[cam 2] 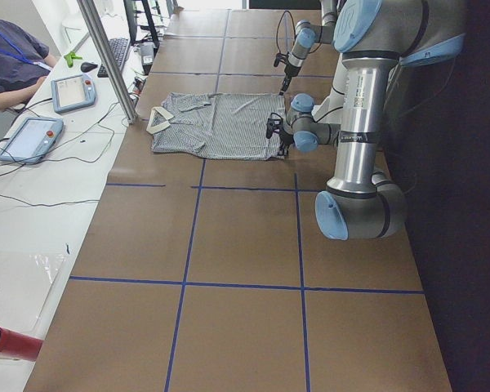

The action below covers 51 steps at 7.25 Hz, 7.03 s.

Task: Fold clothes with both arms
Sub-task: 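Grasp the hem corners with both grippers, then lift the hem with both grippers and fold it toward the collar, then lay the hem down near the collar and open both grippers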

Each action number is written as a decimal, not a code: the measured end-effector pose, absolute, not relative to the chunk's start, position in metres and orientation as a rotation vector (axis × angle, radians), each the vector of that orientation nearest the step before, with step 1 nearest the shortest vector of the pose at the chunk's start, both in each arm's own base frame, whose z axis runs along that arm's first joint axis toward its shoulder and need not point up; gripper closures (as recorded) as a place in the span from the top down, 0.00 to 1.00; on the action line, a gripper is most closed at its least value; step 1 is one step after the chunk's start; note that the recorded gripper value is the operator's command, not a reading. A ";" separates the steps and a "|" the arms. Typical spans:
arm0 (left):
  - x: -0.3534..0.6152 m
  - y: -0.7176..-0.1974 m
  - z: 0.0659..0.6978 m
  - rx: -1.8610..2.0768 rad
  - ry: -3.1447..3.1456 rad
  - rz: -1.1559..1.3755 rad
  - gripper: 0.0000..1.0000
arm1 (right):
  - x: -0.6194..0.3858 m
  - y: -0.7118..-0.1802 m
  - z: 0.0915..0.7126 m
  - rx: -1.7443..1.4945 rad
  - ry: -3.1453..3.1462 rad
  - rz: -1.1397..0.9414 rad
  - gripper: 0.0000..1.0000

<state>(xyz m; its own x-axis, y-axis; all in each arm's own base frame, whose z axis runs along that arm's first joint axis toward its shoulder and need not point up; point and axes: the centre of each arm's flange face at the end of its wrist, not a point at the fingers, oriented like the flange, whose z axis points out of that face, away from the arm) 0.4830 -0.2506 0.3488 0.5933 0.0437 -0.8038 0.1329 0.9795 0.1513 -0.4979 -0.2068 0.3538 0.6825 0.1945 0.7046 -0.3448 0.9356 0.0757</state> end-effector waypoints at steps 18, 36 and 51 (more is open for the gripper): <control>0.481 -0.254 0.348 0.236 0.930 -0.070 0.00 | -0.513 -0.221 0.352 0.241 -0.737 0.266 0.40; 0.336 -0.291 0.138 0.245 0.937 0.066 0.00 | -0.352 -0.273 0.182 0.164 -0.779 0.369 0.00; 0.474 -0.617 0.313 0.416 0.791 -0.003 0.36 | -0.493 -0.587 0.342 0.265 -0.655 0.518 0.99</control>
<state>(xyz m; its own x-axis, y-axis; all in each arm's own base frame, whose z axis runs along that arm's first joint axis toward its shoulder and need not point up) 0.4744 -0.6174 0.3135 0.7076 0.1510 -0.6903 0.1566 0.9191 0.3615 -0.4935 -0.5871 0.3422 0.6735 0.3725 0.6385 -0.5353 0.8415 0.0736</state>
